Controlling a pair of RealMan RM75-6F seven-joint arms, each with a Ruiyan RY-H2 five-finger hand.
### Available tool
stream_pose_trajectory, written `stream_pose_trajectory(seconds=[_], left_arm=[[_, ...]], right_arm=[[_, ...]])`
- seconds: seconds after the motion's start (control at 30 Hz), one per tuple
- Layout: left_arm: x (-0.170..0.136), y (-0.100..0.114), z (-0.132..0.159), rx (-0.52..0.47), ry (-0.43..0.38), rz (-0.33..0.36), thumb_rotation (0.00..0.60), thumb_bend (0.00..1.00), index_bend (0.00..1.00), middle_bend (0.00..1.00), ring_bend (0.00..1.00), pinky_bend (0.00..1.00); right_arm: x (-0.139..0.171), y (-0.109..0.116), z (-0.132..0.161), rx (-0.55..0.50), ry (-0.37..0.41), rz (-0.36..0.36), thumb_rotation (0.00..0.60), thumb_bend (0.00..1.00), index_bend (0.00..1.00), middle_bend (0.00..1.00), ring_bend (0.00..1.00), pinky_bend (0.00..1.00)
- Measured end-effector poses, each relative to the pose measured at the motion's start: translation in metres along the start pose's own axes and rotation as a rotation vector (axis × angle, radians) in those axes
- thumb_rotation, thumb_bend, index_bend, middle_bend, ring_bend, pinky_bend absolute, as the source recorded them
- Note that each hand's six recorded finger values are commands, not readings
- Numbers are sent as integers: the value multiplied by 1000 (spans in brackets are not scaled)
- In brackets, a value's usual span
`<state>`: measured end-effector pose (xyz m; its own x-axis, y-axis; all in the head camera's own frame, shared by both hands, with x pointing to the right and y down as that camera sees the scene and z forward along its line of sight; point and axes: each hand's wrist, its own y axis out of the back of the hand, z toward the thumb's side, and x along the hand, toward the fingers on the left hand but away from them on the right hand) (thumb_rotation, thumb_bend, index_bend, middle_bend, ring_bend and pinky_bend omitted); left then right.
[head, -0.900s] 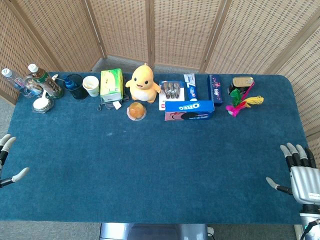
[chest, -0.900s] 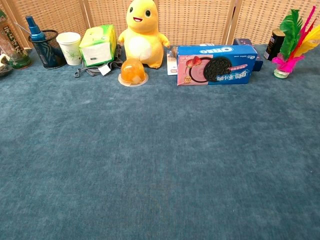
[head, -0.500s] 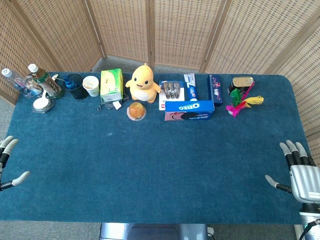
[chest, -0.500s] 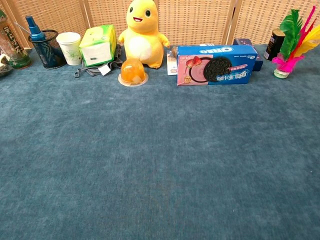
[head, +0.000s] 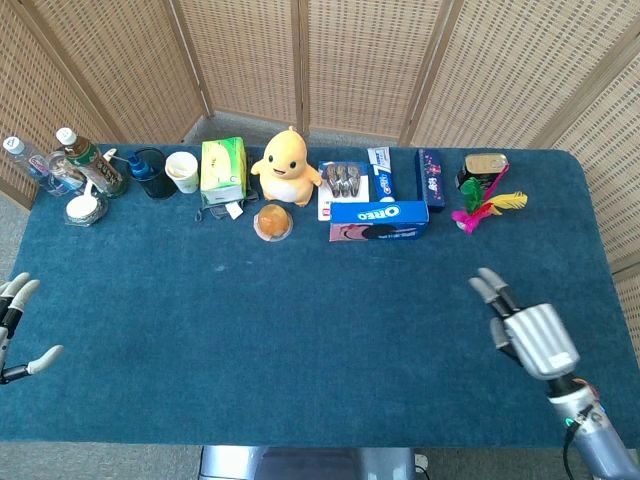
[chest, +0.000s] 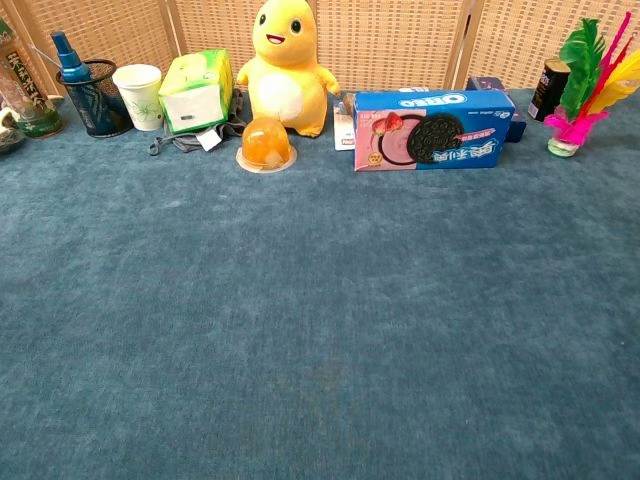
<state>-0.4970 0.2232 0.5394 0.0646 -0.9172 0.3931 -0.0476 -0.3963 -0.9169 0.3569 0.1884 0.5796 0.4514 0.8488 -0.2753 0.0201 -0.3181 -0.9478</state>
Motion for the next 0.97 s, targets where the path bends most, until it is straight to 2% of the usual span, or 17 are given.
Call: stream_pose_trajectory(seconds=[0.2, 0.3, 0.47, 0.7, 0.83, 0.97], left_arm=[[1, -1, -2, 2, 13, -3, 0, 16, 0, 0, 47, 0], [2, -2, -2, 4, 19, -6, 0, 18, 0, 0, 48, 0], [4, -4, -4, 6, 31, -12, 0, 18, 0, 0, 48, 0], [5, -6, -6, 7, 40, -18, 0, 18, 0, 0, 47, 0], [4, -6, -6, 6, 41, -23, 0, 17, 0, 0, 48, 0], [3, -6, -7, 5, 41, -23, 0, 18, 0, 0, 48, 0]], right_arm=[[-42, -19, 45, 25, 342, 70, 600, 701, 0, 21, 950, 1000], [-59, -26, 65, 31, 453, 102, 600, 701, 0, 22, 951, 1000], [-74, -33, 90, 46, 554, 147, 600, 705, 0, 23, 952, 1000], [-83, -35, 139, 64, 686, 181, 600, 707, 0, 23, 954, 1000], [-87, -35, 160, 81, 723, 195, 600, 707, 0, 24, 954, 1000], [-90, -35, 169, 99, 726, 196, 600, 708, 0, 24, 954, 1000]])
